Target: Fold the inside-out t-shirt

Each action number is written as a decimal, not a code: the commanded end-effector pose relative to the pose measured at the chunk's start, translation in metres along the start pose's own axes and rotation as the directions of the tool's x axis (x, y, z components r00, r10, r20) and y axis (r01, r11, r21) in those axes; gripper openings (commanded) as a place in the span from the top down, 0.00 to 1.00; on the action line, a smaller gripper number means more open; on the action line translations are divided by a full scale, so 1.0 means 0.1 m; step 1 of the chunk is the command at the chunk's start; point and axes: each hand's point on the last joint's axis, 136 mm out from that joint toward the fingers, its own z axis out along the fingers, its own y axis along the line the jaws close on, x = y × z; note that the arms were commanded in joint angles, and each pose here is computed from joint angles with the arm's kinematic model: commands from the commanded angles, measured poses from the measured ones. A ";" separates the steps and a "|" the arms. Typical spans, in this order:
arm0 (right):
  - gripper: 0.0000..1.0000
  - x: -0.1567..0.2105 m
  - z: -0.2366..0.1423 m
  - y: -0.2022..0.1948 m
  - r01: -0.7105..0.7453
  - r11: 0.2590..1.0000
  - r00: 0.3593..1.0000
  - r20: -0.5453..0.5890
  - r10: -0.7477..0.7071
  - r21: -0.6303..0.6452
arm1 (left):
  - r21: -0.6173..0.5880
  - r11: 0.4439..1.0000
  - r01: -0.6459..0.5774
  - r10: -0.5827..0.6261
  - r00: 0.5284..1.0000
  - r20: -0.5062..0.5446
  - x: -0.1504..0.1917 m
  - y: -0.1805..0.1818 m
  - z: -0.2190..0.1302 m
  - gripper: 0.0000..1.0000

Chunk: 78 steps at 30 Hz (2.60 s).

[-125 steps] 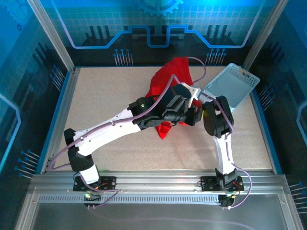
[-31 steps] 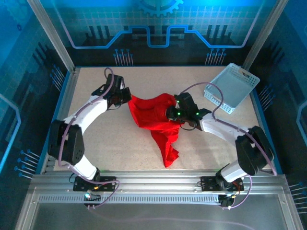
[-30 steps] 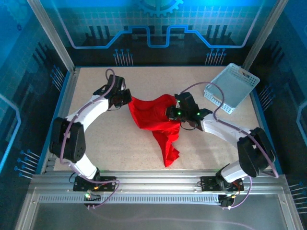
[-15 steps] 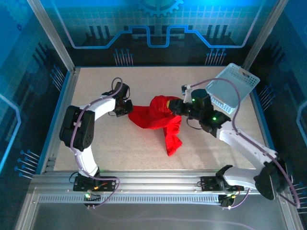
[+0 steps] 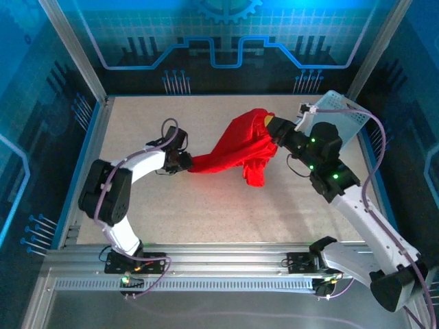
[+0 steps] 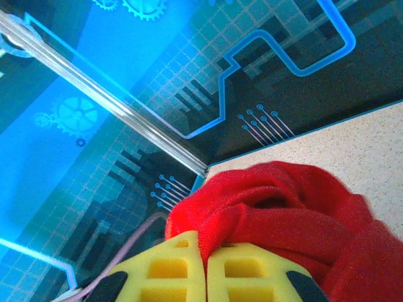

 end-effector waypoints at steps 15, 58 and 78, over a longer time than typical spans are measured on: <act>1.00 0.76 0.45 0.44 0.080 0.981 0.965 -0.234 -0.121 -0.177 | 0.581 0.666 -0.468 0.237 0.871 0.430 0.15 -1.85 -1.92 0.17; 0.28 1.75 0.38 -0.63 0.327 0.930 0.875 -0.426 -0.231 0.168 | 0.664 0.683 -0.304 0.022 0.917 0.397 -0.18 -1.92 -2.23 1.00; 0.34 1.46 -0.12 -1.98 0.280 0.769 0.923 -0.382 -0.050 0.574 | 0.784 0.556 -0.274 -0.116 0.909 0.400 -0.31 -1.26 -2.79 1.00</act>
